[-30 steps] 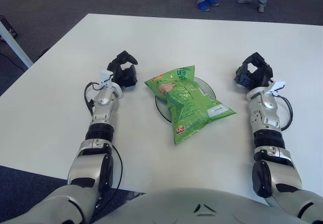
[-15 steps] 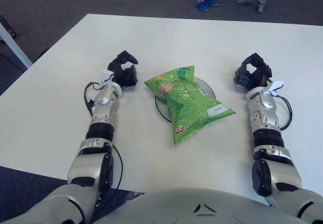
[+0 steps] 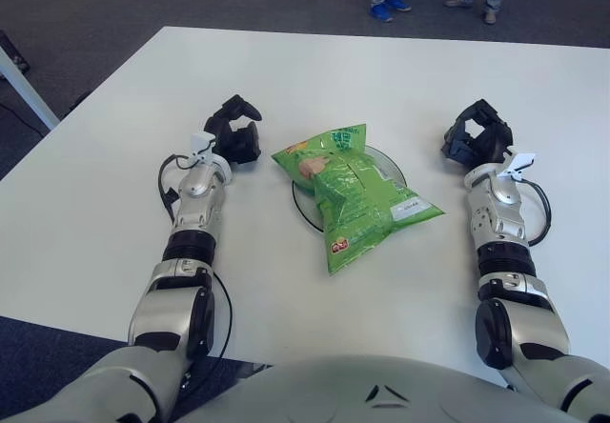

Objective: Put the snack into the plate.

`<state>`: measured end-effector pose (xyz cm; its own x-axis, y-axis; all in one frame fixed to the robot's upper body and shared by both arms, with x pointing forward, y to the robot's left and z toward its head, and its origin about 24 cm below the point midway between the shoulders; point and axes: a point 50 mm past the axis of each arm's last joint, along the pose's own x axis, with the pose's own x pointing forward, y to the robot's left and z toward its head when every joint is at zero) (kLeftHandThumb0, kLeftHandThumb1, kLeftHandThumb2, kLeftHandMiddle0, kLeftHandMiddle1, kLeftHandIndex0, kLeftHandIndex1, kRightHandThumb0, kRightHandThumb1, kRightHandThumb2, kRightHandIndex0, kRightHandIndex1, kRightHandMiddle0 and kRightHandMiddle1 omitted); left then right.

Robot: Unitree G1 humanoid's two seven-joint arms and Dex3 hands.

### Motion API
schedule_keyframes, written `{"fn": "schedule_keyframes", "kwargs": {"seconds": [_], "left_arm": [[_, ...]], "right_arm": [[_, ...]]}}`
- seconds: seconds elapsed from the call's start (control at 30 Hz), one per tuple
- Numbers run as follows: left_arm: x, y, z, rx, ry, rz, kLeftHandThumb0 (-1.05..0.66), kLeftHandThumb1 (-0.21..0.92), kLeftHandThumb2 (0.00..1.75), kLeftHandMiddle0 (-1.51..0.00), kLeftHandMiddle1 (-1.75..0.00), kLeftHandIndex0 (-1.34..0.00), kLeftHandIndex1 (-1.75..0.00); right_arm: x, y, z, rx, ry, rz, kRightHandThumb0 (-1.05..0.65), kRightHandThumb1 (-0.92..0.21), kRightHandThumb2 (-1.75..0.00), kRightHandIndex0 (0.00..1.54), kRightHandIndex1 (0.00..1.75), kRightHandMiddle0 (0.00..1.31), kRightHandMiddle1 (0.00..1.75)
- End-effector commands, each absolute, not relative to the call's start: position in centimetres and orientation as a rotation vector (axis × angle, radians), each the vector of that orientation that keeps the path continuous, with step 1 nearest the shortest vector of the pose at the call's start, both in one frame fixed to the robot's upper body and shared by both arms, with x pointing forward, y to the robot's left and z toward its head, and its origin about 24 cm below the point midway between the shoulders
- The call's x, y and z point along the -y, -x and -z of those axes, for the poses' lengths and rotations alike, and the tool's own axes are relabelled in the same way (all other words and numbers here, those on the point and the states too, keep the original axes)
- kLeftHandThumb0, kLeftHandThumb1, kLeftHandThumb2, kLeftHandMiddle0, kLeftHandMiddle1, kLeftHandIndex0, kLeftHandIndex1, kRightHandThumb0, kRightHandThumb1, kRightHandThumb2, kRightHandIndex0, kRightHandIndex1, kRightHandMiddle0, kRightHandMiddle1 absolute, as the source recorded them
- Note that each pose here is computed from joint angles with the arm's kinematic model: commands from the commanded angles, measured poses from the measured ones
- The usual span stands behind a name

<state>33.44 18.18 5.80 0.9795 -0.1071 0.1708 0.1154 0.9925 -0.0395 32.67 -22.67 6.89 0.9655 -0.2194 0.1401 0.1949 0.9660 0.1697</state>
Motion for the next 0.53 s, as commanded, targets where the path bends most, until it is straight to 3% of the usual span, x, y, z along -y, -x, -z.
{"fn": "schedule_keyframes", "kwargs": {"seconds": [0.0,0.5], "left_arm": [[-17.82,-31.79,-2.4,0.063,0.094,0.096,-0.46,0.37,1.25,-1.29,-1.75,-0.57,-1.75],[-17.86,-31.81,-2.37,0.056,0.088,0.1,-0.46,0.38,1.24,-1.27,-1.75,-0.56,-1.75]], "right_arm": [[22.13,-31.35,-3.85,0.071,-0.196,0.224,-0.5,-0.28,-1.37,1.29,1.75,0.65,1.75],[22.11,-31.44,-3.82,0.062,-0.199,0.221,-0.49,-0.31,-1.33,1.29,1.75,0.62,1.75]]}}
